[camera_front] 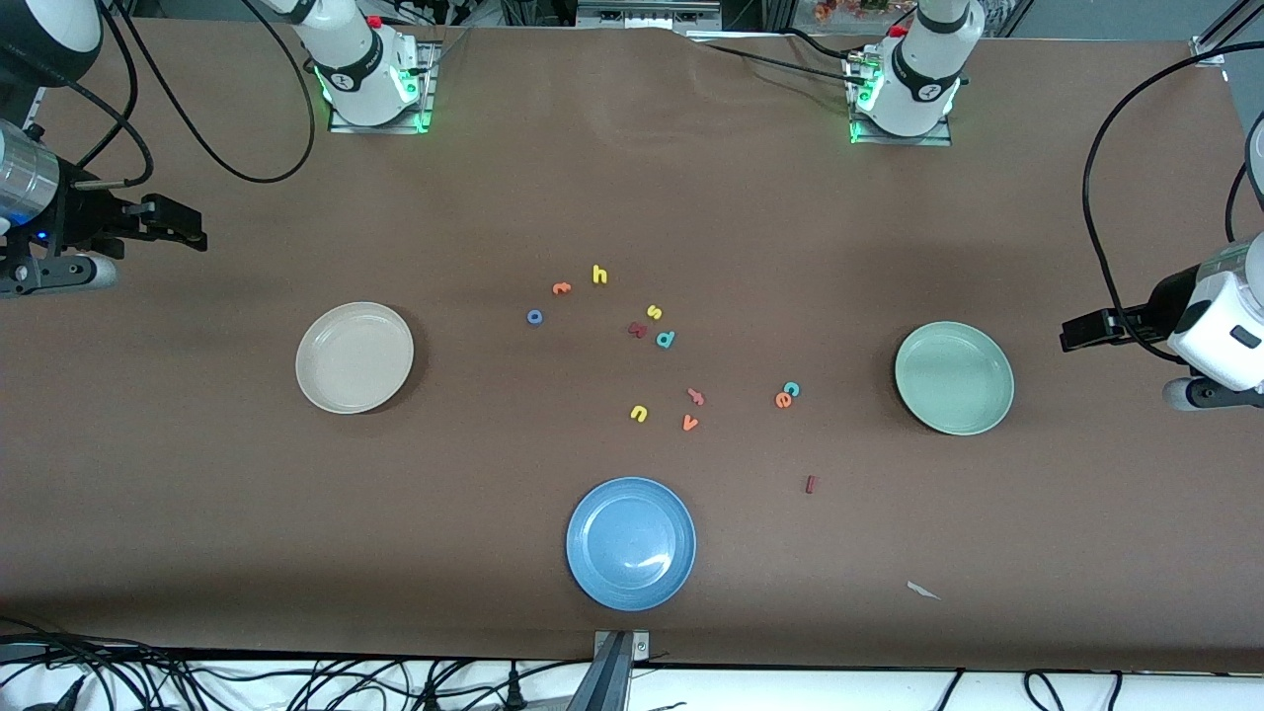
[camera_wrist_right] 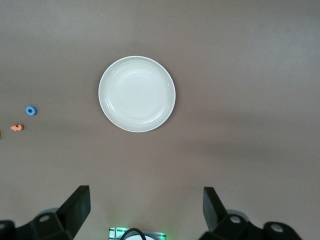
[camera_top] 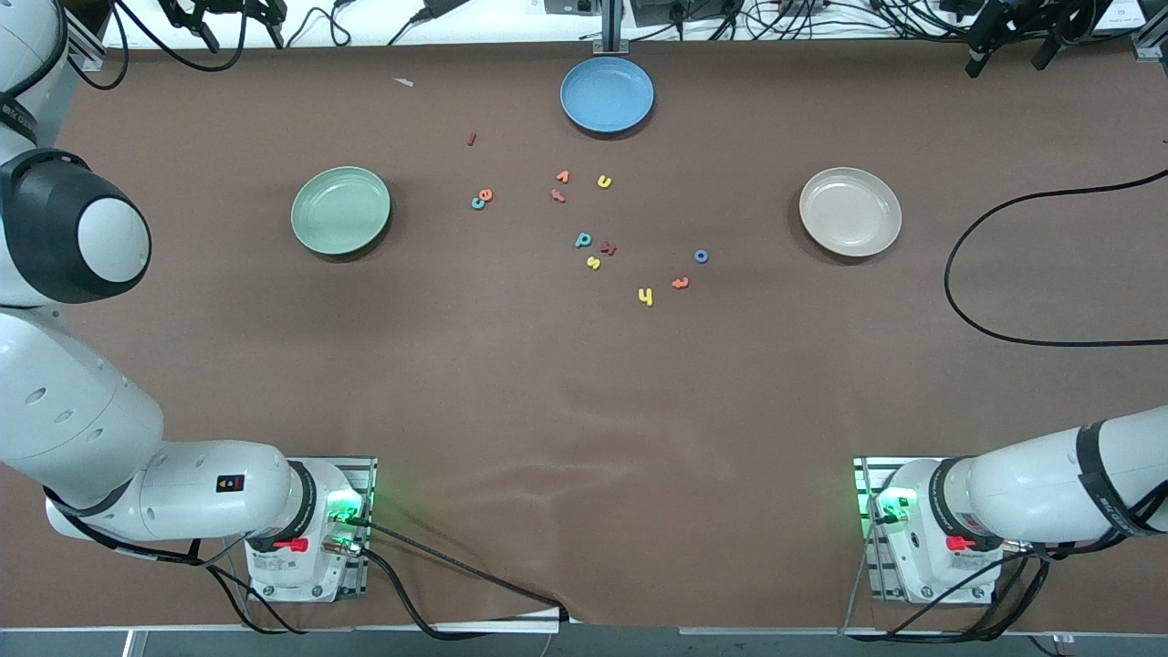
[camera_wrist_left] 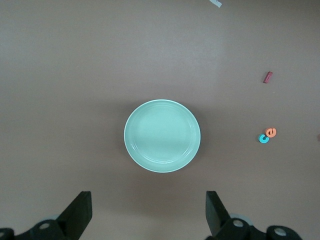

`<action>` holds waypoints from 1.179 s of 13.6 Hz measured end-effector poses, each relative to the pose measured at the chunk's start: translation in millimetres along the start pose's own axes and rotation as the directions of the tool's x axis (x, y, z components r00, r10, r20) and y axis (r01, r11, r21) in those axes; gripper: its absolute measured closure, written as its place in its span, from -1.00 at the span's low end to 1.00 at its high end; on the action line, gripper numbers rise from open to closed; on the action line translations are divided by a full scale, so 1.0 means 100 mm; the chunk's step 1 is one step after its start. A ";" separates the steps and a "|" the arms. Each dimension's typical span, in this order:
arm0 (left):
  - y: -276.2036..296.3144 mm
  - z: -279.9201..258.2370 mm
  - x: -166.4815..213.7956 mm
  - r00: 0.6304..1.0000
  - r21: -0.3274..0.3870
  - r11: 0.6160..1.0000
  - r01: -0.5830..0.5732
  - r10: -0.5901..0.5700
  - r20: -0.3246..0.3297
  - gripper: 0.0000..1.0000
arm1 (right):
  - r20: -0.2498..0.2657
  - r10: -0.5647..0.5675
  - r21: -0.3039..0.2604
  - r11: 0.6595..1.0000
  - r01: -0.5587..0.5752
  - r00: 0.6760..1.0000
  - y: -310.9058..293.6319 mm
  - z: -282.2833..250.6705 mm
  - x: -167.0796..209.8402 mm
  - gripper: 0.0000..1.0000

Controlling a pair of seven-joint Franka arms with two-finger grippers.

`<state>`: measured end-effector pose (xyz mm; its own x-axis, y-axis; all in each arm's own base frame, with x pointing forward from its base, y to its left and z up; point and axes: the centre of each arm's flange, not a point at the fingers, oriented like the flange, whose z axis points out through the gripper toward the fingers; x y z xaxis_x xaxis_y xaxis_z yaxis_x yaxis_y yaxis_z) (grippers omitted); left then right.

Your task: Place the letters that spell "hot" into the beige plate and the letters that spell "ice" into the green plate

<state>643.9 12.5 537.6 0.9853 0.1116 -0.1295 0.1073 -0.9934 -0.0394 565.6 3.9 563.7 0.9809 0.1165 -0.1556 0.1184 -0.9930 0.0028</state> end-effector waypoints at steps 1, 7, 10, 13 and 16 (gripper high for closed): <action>0.00 0.00 0.00 1.000 0.000 1.000 0.000 0.000 0.000 -1.00 | 0.000 0.000 0.000 1.000 0.000 1.000 0.00 0.00 0.00 -1.00; 0.00 0.00 0.00 1.000 0.000 1.000 0.000 0.000 0.001 -1.00 | -0.001 0.000 0.000 1.000 0.000 1.000 0.00 0.00 0.00 -1.00; 0.01 0.00 0.00 1.000 0.000 1.000 -0.001 0.001 0.001 -1.00 | -0.001 0.001 0.000 1.000 -0.001 1.000 0.00 0.00 0.00 -1.00; 0.02 0.00 0.00 1.000 0.000 1.000 -0.003 0.003 0.001 -1.00 | 0.000 0.003 0.000 1.000 -0.003 1.000 0.01 0.00 0.01 -1.00; 0.02 0.01 0.00 1.000 0.000 1.000 -0.004 0.004 0.004 -1.00 | 0.003 0.006 0.000 1.000 -0.006 1.000 0.02 0.02 0.01 -1.00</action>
<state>643.6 10.4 536.2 0.9851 0.1081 -0.1339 0.1037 -0.9938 -0.0394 566.7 2.2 561.7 0.9812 0.1106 -0.1582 0.1126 -0.9936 0.0036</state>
